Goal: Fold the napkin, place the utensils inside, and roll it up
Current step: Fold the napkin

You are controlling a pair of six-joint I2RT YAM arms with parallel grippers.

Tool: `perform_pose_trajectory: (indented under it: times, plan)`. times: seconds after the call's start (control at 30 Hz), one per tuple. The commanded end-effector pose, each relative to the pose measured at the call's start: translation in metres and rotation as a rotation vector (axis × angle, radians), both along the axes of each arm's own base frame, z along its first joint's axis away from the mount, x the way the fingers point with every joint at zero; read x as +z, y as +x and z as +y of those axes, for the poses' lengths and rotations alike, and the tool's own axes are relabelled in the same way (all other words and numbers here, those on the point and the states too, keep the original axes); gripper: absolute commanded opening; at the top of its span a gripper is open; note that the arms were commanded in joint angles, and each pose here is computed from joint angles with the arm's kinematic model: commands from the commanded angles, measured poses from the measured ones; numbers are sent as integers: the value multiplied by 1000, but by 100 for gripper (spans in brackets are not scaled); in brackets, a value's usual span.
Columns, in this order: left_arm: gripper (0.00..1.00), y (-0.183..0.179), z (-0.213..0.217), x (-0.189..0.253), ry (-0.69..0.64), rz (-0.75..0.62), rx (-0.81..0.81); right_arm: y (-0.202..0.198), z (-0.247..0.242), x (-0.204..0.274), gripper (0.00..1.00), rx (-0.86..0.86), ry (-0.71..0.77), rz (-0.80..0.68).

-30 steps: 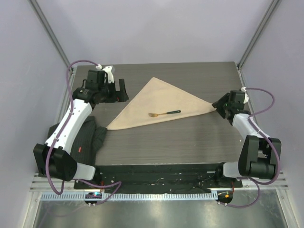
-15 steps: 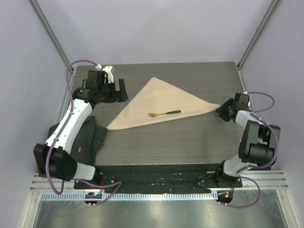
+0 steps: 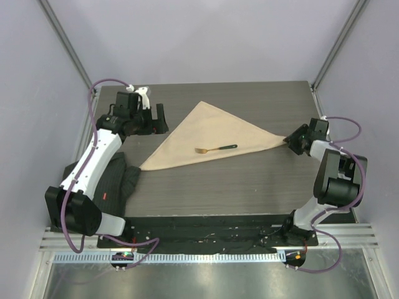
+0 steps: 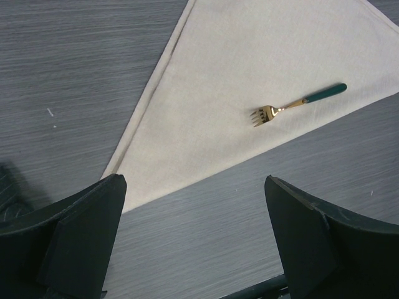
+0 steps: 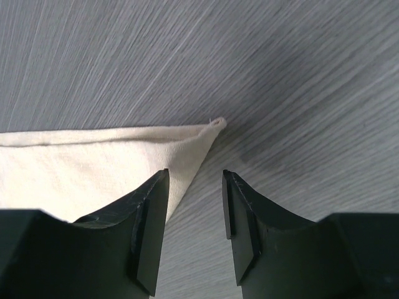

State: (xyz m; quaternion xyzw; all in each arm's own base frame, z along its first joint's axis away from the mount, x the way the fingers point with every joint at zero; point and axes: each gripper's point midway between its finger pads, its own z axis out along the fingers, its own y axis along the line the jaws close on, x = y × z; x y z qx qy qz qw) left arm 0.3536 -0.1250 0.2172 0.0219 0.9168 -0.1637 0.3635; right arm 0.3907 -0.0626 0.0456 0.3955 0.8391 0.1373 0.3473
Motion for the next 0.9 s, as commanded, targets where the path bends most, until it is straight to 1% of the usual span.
perform_pose_trajectory:
  times: [0.0,0.23,0.37,0.57,0.87]
  plan:
    - [100,8,-1,14,3,-49,-5,27,-12,19,48,15,-48,-92]
    - [100,9,-2,12,4,-43,-5,32,-16,18,47,11,-51,-101]
    - [100,9,-1,12,4,-43,-6,34,-19,14,44,13,-57,-93]
    - [100,9,-1,11,5,-40,-4,33,-20,0,40,18,-59,-60]
    - [100,9,-1,11,4,-39,-5,30,-22,-20,40,33,-64,-2]
